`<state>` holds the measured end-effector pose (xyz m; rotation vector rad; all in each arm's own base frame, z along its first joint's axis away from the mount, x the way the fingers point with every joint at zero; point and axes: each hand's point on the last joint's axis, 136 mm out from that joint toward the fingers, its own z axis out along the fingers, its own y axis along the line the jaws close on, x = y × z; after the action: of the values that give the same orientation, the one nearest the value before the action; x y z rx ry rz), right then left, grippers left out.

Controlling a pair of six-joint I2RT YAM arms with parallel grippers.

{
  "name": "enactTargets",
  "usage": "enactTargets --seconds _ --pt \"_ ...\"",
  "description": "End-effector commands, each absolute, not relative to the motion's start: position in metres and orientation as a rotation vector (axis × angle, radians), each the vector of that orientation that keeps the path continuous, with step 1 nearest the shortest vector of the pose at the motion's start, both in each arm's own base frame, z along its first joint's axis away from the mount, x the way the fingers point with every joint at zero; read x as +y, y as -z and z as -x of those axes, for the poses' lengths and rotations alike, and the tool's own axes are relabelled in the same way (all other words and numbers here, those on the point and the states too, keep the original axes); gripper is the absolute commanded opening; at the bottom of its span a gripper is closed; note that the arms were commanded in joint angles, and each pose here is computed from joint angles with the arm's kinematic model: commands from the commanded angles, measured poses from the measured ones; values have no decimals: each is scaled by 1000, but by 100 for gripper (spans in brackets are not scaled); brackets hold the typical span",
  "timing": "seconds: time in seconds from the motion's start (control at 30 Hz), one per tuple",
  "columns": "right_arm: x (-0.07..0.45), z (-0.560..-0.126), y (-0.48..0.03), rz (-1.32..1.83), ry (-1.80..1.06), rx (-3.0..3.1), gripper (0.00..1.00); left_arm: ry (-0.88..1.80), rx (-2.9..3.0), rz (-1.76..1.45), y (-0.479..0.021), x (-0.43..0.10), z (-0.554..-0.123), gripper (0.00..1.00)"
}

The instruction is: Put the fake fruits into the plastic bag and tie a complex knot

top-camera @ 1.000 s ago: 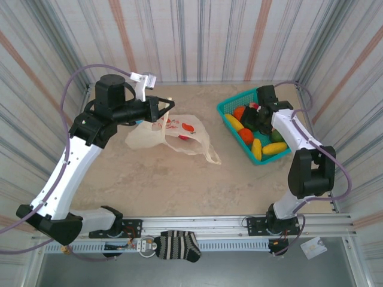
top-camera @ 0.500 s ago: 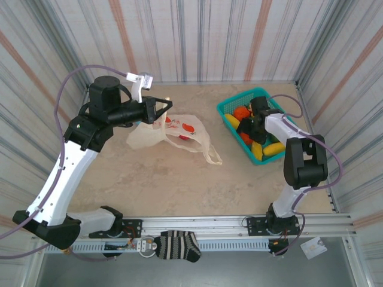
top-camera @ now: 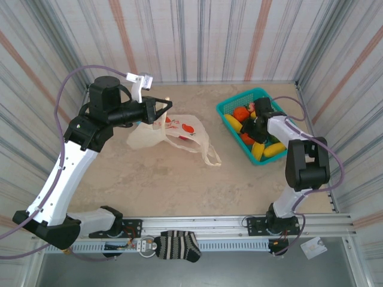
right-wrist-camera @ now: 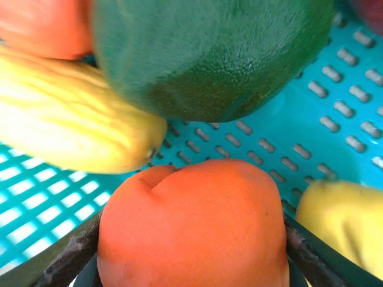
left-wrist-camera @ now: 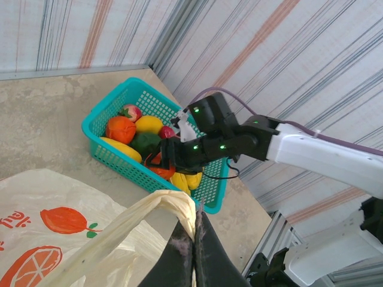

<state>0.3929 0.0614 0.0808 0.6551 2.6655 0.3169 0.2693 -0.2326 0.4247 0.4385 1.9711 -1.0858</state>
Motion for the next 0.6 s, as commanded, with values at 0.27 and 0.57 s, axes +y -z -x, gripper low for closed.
enactTargets --seconds 0.27,0.57 --pt "68 -380 -194 -516 -408 2398 64 1086 1958 -430 -428 -231 -269 0" --pt "186 -336 -291 64 -898 2208 63 1064 1956 -429 -430 -227 -266 0"
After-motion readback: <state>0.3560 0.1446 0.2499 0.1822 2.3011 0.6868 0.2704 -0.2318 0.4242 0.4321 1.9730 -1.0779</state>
